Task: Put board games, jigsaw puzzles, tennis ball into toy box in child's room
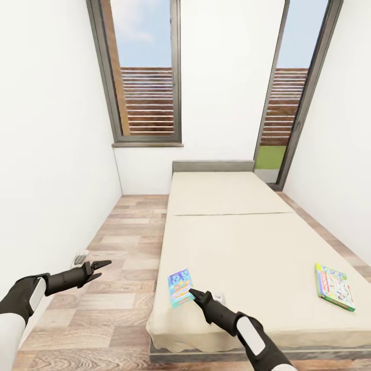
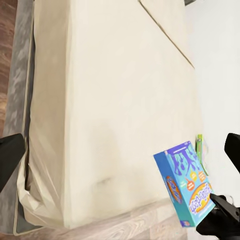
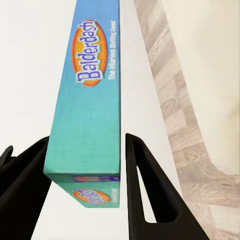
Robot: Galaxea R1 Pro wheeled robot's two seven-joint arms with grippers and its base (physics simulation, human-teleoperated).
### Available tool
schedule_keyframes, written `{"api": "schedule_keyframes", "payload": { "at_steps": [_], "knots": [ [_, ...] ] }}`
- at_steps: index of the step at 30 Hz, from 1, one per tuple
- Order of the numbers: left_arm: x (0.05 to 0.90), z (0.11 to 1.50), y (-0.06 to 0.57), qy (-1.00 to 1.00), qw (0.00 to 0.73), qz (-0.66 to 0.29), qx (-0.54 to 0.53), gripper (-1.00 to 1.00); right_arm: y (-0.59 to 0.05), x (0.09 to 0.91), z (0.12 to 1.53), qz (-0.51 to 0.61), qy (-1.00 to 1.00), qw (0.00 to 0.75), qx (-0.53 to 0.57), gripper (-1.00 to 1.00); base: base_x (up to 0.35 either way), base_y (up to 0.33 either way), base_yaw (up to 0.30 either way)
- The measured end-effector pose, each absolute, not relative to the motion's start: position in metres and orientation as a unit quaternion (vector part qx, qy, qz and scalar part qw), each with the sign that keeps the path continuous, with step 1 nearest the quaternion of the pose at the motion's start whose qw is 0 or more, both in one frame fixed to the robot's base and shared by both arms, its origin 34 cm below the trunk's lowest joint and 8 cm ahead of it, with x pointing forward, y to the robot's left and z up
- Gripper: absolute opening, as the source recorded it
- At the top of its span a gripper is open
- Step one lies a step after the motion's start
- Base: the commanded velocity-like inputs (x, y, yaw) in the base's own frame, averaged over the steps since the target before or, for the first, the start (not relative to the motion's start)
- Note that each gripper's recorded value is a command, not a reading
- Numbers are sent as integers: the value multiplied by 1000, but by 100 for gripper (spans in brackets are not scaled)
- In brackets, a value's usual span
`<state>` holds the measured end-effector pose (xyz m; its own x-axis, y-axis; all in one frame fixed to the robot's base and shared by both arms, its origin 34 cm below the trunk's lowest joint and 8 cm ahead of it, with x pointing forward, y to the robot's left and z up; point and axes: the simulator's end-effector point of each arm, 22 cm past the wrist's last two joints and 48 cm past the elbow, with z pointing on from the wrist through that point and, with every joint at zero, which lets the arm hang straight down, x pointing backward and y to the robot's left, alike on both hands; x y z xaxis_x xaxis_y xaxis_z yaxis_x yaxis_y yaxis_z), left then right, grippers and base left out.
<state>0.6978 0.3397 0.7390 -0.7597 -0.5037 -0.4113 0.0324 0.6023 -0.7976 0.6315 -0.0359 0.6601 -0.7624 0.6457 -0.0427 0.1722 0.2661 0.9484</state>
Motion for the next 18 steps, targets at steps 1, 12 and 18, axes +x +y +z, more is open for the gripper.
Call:
{"api": "schedule_keyframes", "payload": {
  "at_steps": [1, 12, 18],
  "knots": [
    [698, 742, 340, 837, 318, -423, -140, 100, -33, 634, 670, 551, 762, 223, 258, -100, 0, 0, 0],
    [702, 763, 332, 835, 318, -428, -137, 100, -22, 662, 751, 585, 737, 277, 194, -100, 0, 0, 0],
    [703, 773, 330, 834, 317, -430, -137, 100, -22, 672, 789, 591, 726, 308, 169, -100, 0, 0, 0]
  ]
}}
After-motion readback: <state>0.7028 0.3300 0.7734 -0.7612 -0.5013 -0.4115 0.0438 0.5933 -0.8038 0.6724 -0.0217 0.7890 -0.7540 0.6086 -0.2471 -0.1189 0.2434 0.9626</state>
